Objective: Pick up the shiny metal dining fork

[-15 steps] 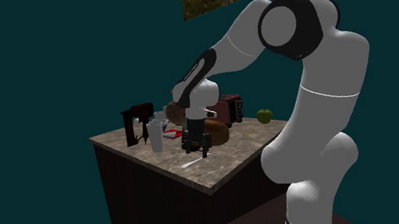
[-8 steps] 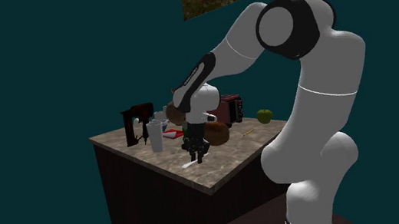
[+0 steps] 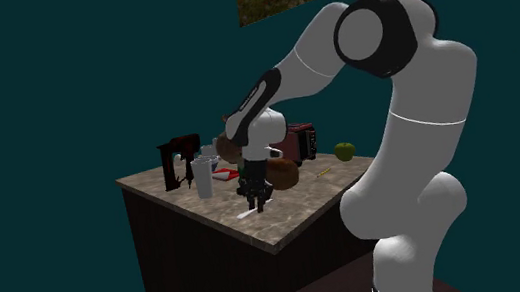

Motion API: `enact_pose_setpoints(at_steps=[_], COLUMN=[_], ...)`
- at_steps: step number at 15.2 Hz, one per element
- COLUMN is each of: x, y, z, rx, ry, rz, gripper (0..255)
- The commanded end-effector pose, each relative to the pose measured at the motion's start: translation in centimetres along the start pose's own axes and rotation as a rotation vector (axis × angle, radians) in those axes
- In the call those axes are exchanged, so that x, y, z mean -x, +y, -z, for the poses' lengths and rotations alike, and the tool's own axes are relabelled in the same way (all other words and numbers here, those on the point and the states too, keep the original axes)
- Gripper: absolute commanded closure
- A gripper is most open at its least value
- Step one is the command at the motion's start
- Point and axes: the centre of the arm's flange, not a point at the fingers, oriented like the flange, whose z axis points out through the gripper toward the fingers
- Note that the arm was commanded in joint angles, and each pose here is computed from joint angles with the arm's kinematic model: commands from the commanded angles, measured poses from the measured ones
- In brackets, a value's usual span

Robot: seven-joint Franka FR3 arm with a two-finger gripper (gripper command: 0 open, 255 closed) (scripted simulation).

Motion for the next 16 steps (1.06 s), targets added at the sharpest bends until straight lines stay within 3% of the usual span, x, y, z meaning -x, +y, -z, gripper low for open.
enact_pose_setpoints(at_steps=[1, 16], x=[0.1, 1.1], y=[0.0, -0.1], z=[0.8, 7.6], rx=[0.001, 0.001], ry=[0.0, 0.0], rz=[0.0, 0.0], gripper=[255, 255])
